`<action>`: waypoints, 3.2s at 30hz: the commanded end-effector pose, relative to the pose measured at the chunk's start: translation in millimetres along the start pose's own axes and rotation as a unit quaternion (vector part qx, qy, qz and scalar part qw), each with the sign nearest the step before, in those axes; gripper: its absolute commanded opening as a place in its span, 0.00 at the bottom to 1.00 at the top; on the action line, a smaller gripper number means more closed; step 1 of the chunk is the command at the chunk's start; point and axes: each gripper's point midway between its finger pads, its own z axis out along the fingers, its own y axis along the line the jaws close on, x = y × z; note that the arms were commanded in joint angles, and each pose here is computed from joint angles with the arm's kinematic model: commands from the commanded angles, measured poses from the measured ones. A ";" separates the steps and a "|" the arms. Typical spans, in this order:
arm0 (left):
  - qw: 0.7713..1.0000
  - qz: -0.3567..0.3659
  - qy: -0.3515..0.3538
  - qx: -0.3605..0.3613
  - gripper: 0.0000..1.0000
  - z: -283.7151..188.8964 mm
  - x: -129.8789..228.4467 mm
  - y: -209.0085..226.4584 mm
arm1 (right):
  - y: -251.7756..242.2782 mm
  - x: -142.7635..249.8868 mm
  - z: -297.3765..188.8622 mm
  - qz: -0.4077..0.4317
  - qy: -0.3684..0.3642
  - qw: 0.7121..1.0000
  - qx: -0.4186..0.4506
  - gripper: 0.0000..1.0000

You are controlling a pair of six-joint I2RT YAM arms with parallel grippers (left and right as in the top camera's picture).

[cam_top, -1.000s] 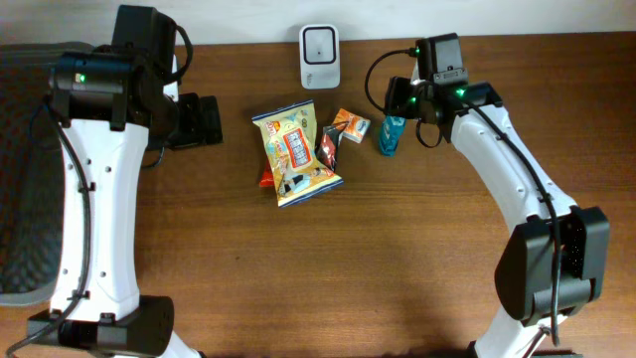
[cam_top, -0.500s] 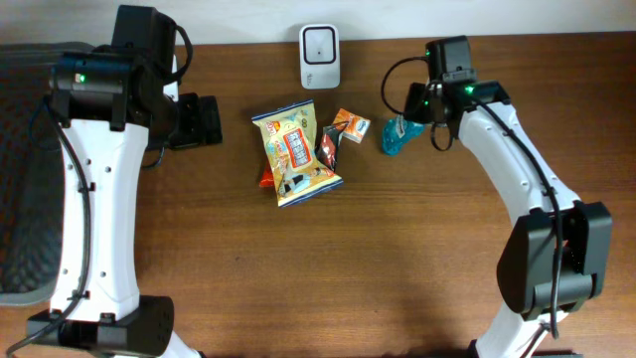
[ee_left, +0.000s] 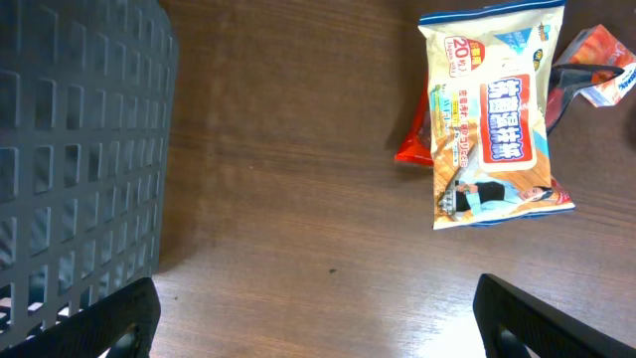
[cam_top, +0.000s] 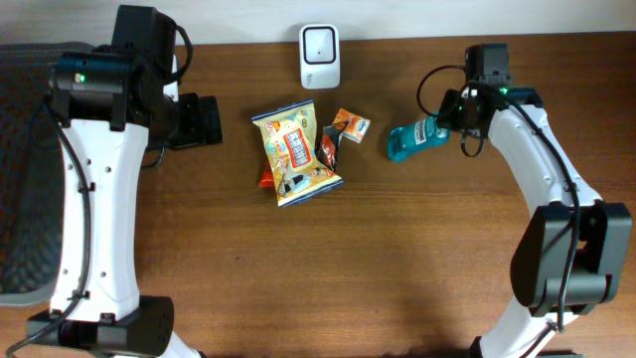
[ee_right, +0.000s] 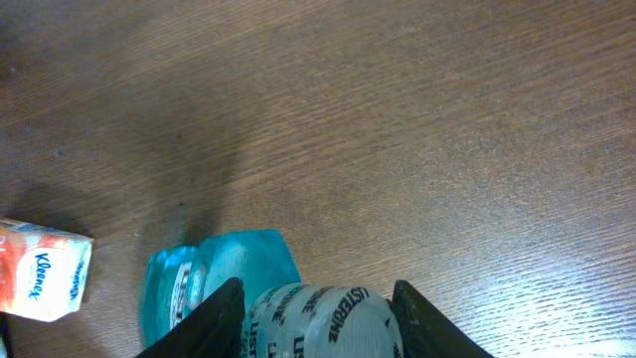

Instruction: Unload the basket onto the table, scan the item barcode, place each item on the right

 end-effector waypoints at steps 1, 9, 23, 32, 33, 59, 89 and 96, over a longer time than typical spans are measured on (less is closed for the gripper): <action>1.000 -0.007 -0.002 0.005 0.99 -1.7 0.1 0.7 | -28.1 26.6 18.4 -0.008 0.033 0.998 0.051 0.43; 1.000 -0.007 -0.002 0.005 0.99 -1.7 0.1 0.7 | -41.7 31.1 29.4 0.006 0.035 0.998 0.053 0.74; 1.000 -0.007 -0.002 0.005 0.99 -1.7 0.1 0.7 | 27.0 118.1 -7.6 0.238 0.175 0.952 0.086 0.88; 1.000 -0.007 -0.002 0.005 0.99 -1.7 0.1 0.7 | 17.4 122.4 23.0 0.300 0.117 0.941 0.104 0.88; 1.000 -0.007 -0.002 0.005 0.99 -1.7 0.1 0.7 | 17.6 121.3 26.1 0.301 0.111 0.942 0.100 0.88; 1.000 -0.007 -0.002 0.005 0.99 -1.7 0.1 0.7 | 111.3 21.0 21.0 -0.025 0.009 0.997 -0.070 0.47; 1.000 -0.007 -0.002 0.005 0.99 -1.7 0.1 0.7 | 219.8 21.8 91.6 -0.166 -0.101 0.976 -0.103 0.91; 1.000 -0.007 -0.002 0.005 0.99 -1.7 0.1 0.7 | 190.9 17.1 102.3 -0.163 -0.114 0.980 -0.019 0.56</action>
